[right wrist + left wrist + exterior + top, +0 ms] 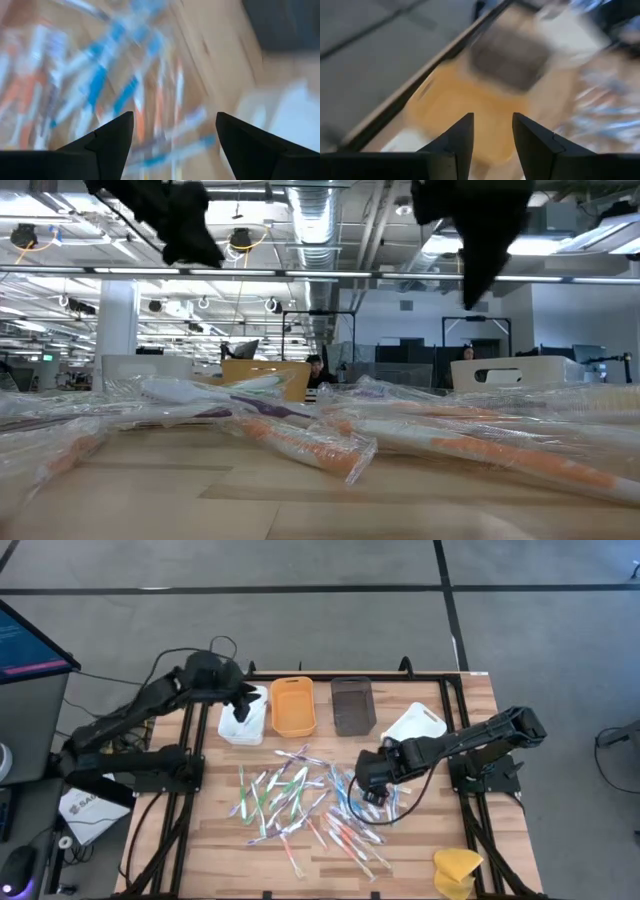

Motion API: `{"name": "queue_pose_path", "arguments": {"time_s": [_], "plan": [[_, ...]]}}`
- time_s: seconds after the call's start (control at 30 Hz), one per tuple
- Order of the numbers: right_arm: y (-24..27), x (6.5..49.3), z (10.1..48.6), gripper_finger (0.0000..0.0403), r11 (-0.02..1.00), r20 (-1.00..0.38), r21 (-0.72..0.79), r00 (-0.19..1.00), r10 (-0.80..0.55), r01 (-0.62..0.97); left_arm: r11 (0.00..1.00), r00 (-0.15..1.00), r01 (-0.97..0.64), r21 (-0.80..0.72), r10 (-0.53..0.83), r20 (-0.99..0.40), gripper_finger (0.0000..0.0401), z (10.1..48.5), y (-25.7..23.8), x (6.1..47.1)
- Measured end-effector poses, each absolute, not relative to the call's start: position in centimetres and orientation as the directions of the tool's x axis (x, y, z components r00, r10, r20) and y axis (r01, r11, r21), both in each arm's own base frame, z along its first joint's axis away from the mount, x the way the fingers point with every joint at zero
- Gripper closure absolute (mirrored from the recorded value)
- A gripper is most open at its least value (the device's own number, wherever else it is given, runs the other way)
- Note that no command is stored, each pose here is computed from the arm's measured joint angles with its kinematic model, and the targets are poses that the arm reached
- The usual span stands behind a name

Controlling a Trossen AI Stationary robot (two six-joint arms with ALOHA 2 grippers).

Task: Pick & Place Toothbrushes
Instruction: Put the violet toothbrush into the gray bin

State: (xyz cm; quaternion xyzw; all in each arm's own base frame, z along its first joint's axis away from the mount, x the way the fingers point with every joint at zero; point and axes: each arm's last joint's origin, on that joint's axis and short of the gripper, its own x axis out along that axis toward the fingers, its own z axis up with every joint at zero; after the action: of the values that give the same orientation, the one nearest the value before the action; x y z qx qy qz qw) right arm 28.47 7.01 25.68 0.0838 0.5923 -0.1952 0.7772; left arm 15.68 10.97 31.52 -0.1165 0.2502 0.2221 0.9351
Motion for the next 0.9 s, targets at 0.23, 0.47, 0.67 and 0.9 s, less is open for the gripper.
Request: {"name": "queue_pose_path", "arguments": {"time_s": [0.23,0.47,0.67,0.9], "plan": [[7.0,27.0,25.5,0.0124,0.819,-0.973,-0.136,0.081,-0.217,0.558,0.968,0.938,-0.229,-0.105,0.191,-0.289,0.0274,29.5,7.7,18.3],[6.6,26.1,23.3,0.0124,0.793,-0.965,-0.205,0.016,-0.262,0.573,0.995,0.985,-0.066,-0.079,0.052,-0.167,0.0274,24.9,5.0,20.1],[6.5,25.7,20.1,0.0124,0.781,-0.968,-0.173,0.043,-0.247,0.6,0.999,0.993,-0.027,-0.034,0.022,-0.12,0.0274,23.9,4.3,20.1],[6.6,26.4,19.9,0.0124,0.768,-0.965,-0.109,0.119,-0.235,0.632,0.999,0.992,-0.028,-0.035,0.024,-0.124,0.0274,23.8,4.3,20.0]]}}
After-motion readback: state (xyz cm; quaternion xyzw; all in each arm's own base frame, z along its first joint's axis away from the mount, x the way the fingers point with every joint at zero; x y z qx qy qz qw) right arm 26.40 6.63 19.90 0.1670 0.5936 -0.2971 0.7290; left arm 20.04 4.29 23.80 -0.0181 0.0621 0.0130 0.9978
